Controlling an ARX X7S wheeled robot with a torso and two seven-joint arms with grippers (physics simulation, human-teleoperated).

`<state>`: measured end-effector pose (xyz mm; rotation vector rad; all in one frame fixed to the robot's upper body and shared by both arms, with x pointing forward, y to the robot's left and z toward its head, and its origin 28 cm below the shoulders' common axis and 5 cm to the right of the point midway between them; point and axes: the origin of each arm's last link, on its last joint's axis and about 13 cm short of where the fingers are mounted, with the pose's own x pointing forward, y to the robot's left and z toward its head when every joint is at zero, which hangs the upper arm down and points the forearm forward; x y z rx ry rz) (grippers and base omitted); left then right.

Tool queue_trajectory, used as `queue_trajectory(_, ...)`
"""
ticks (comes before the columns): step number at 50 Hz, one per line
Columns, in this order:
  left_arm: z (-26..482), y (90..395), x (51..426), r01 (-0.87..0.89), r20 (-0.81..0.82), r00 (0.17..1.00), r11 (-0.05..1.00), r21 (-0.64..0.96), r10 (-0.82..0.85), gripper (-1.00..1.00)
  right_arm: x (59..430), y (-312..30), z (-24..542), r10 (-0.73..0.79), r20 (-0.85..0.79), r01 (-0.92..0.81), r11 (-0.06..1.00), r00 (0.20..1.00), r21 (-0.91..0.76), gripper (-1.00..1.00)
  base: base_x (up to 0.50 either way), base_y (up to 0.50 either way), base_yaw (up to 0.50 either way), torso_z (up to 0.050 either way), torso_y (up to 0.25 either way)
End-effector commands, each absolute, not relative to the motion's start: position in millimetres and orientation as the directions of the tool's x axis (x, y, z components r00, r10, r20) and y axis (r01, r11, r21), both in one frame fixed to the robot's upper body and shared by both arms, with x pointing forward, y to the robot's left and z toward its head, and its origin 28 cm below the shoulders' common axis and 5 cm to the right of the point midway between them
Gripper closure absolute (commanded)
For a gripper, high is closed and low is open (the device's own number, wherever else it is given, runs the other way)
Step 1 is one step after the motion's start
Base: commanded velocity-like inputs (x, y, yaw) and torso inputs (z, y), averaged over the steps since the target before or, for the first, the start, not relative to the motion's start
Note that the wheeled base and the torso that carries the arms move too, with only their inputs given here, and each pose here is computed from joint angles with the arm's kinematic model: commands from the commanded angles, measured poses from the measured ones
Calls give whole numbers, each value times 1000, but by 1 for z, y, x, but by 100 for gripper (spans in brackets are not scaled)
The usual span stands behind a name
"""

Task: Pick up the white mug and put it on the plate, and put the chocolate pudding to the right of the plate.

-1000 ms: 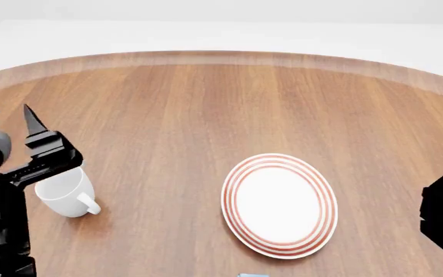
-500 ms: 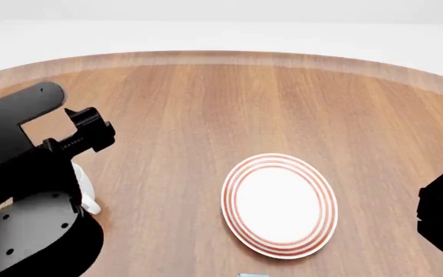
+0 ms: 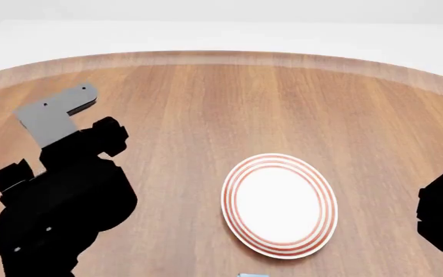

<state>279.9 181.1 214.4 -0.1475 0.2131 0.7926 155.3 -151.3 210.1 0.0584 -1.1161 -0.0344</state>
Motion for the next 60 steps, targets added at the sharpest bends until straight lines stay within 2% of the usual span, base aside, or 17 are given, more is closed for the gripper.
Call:
queue_trajectory(1,198,176,298,-767,-321,613,641,-23,722,-100,155,-154,209,-57,901,26,998,429,51,-100,0,0,0,0,0)
queue_trajectory(17,168,176,309,-769,-371,577,637,53,728,-100,155,-154,208,-57,900,25,998,432,51,-100,0,0,0,0,0)
queue_trajectory(22,157,175,312,-760,-433,572,649,40,697,-100,155,-153,208,-56,899,25,998,434,50,-100,0,0,0,0,0)
queue_trajectory(39,141,179,315,-763,-440,559,644,60,703,-100,156,-153,208,-57,898,25,998,437,51,-100,0,0,0,0,0)
queue_trajectory(49,140,180,316,-773,-462,560,634,8,688,-100,156,-153,206,-56,896,23,998,441,51,-100,0,0,0,0,0)
queue_trajectory(60,133,175,321,-808,-559,521,584,-79,645,-100,156,-153,205,-56,893,18,998,446,54,-100,0,0,0,0,0)
